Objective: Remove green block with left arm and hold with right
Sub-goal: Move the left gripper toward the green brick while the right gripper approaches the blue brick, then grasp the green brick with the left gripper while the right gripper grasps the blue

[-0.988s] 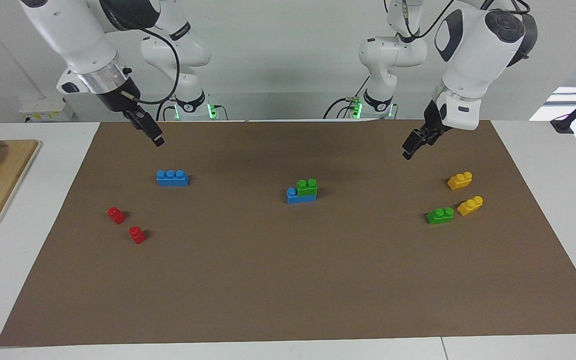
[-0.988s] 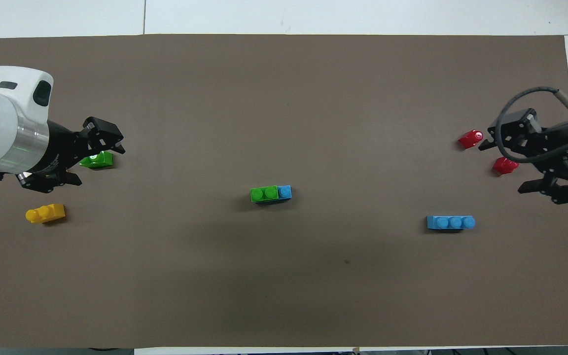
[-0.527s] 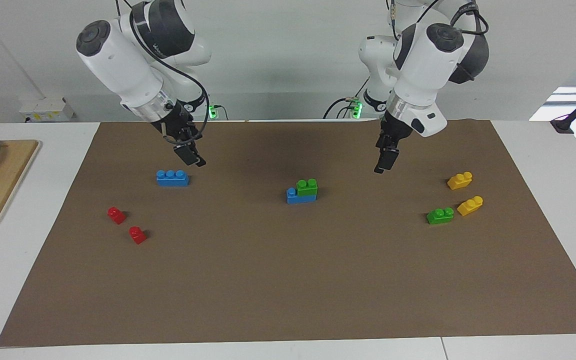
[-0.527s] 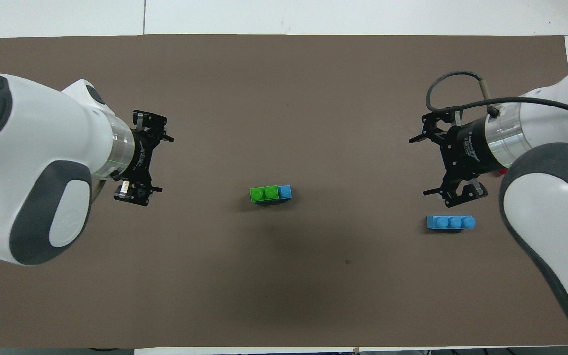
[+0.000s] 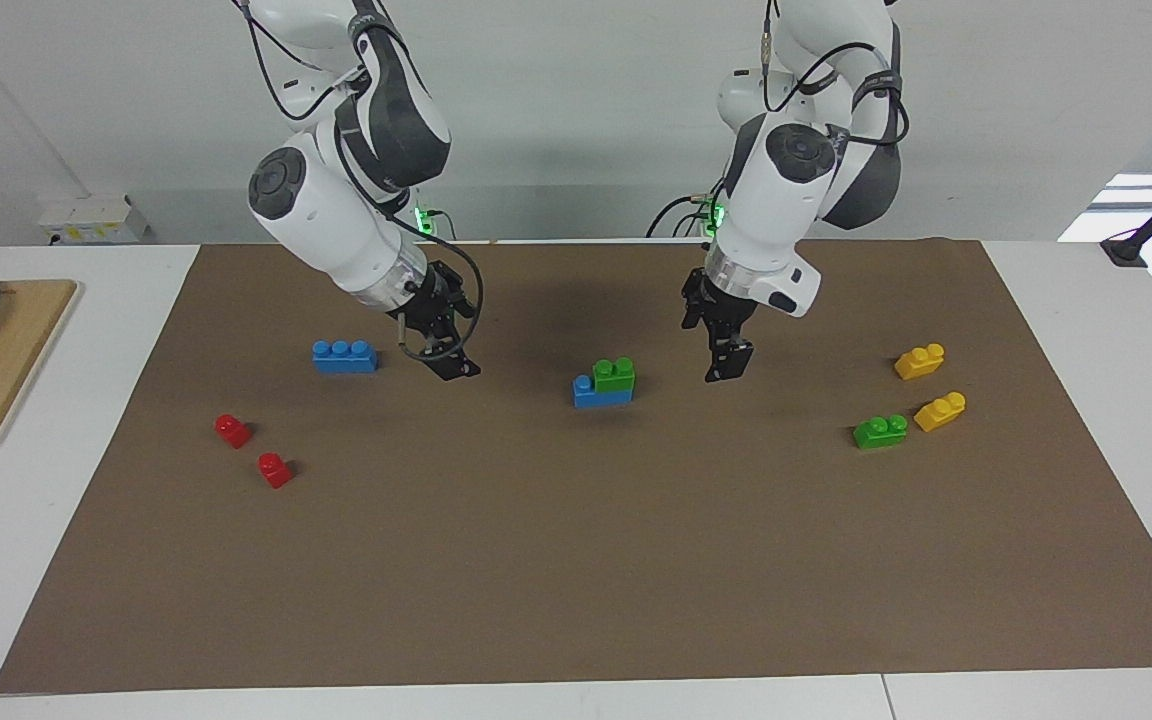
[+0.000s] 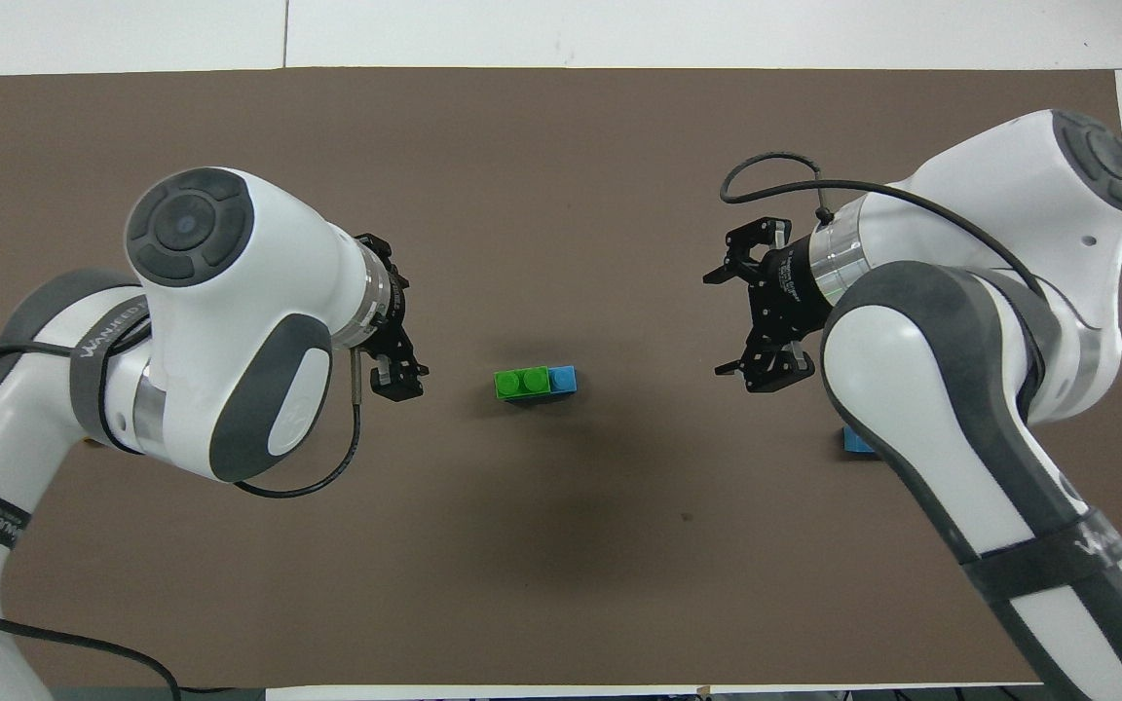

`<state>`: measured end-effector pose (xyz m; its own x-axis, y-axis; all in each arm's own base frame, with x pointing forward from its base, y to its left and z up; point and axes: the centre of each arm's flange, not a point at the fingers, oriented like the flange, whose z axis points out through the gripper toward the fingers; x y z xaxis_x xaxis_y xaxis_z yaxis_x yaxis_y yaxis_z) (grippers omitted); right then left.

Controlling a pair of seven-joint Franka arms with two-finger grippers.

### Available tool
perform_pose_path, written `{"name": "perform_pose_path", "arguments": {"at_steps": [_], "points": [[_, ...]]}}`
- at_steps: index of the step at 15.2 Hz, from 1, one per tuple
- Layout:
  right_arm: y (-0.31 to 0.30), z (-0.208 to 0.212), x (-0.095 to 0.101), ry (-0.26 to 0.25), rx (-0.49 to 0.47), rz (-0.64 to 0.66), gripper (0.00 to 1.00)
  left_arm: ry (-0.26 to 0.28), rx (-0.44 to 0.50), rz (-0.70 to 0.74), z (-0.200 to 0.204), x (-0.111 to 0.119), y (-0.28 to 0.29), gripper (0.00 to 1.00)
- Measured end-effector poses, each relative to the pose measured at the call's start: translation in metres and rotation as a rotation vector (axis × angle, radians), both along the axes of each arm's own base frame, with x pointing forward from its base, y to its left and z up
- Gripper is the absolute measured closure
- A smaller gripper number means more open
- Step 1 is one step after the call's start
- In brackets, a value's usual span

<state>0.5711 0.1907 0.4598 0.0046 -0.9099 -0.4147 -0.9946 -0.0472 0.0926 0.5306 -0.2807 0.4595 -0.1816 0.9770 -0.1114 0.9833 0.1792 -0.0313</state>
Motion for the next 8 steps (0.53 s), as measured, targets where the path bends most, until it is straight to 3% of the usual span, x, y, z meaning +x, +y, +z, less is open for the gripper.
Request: {"name": "perform_pose_path", "arguments": {"at_steps": [8], "points": [[0.065,-0.040,-0.025,-0.090,-0.012,0.056,0.00,0.034,-0.001,0.136,-0.026,-0.026,-0.055,0.00]]}}
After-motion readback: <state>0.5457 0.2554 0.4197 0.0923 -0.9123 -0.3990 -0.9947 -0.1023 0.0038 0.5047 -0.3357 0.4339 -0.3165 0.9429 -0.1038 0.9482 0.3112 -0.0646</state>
